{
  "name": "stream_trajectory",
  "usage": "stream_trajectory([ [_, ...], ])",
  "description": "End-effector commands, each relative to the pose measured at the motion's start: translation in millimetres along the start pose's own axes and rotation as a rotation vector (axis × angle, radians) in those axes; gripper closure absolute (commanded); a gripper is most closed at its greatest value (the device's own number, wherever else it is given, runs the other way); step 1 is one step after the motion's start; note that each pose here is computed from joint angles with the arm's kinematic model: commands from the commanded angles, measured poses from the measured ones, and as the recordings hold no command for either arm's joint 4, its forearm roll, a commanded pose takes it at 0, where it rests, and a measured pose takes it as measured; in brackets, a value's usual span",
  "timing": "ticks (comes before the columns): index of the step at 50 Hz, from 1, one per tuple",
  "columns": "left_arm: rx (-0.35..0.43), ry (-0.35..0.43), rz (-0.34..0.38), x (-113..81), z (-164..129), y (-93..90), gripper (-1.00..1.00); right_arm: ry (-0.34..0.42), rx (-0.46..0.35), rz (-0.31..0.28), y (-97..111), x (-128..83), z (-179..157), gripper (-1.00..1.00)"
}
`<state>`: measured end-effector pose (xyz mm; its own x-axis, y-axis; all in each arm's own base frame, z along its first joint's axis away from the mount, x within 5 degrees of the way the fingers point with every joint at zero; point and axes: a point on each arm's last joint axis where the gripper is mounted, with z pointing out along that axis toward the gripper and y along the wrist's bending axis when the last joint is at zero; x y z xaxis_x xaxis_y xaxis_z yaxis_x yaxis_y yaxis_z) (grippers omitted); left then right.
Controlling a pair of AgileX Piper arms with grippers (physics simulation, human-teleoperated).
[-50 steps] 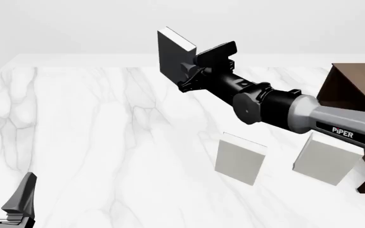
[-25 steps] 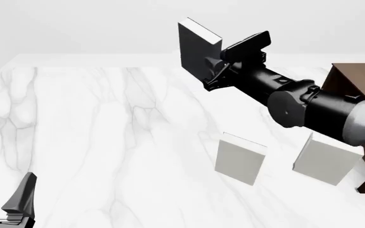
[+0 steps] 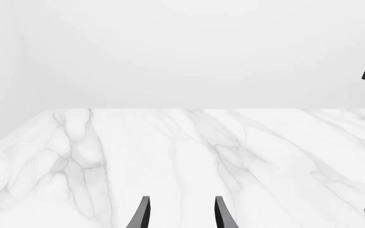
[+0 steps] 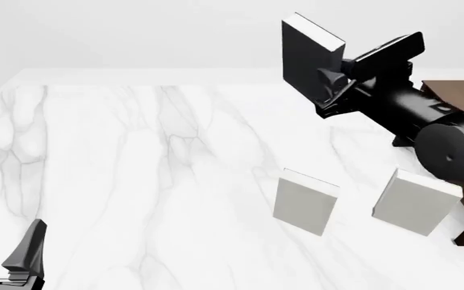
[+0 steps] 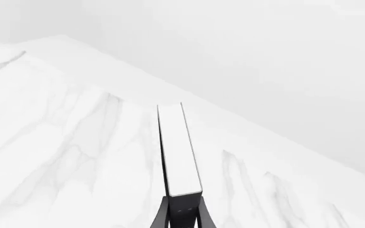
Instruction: Pick up the book on the left and place it on top of the shelf.
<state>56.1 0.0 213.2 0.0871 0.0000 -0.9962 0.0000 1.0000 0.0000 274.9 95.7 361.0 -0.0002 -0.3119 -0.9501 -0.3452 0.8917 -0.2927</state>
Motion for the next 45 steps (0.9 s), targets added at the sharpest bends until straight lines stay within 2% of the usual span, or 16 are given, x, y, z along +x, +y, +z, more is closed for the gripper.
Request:
stream_trajectory([
  [1,0.000,0.000,0.000,0.0,0.0,0.0,-1.00,-0.016,0.119,-0.013,-29.6,-3.5,-40.7,1.00],
  [10,0.000,0.000,0.000,0.0,0.0,0.0,-1.00,-0.010,0.180,-0.038,-40.1,1.8,-61.0,1.00],
  [25,0.000,0.000,0.000,0.0,0.0,0.0,-1.00,0.016,0.243,-0.139,-52.9,-8.3,-89.3,1.00],
  [35,0.000,0.000,0.000,0.0,0.0,0.0,-1.00,0.021,0.301,-0.160,-65.1,-20.3,-103.9,1.00],
  [45,0.000,0.000,0.000,0.0,0.0,0.0,-1.00,0.052,0.354,-0.177,-74.6,-22.6,-116.7,1.00],
])
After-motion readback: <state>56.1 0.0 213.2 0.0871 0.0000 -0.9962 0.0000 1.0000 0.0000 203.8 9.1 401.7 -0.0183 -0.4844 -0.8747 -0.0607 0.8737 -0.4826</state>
